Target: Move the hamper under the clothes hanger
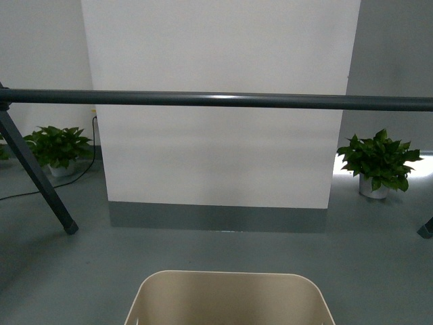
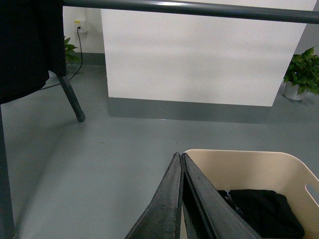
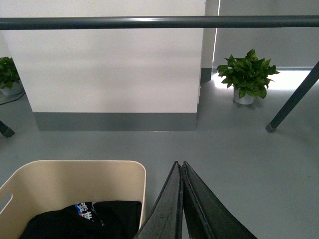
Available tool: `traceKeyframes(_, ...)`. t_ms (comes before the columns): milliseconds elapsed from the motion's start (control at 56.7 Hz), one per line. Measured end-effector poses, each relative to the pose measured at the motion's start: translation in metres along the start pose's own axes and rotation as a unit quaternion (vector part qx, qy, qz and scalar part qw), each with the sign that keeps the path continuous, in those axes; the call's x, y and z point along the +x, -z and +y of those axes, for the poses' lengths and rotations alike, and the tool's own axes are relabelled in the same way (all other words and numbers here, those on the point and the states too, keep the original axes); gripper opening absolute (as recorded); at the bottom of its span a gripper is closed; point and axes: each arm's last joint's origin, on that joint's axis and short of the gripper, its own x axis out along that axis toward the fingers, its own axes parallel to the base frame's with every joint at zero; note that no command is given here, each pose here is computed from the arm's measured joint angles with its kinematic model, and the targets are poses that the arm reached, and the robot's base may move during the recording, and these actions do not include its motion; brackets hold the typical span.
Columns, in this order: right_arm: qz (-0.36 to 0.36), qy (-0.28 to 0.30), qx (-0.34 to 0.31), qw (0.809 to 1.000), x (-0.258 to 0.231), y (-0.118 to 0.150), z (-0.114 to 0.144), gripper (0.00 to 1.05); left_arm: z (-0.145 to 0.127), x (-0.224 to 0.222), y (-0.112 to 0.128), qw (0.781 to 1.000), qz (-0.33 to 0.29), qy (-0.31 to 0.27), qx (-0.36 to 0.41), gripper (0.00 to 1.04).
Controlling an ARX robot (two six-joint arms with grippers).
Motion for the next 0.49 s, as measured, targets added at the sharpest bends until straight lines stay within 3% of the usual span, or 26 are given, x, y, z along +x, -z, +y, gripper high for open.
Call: traceKeyframes(494, 0.016, 0.0, 0.0, 1.0, -0.016, 0.005, 0.0, 0.02, 0.0, -0.012, 0.0, 1.0, 0.001, 0.0, 0.0, 0.03)
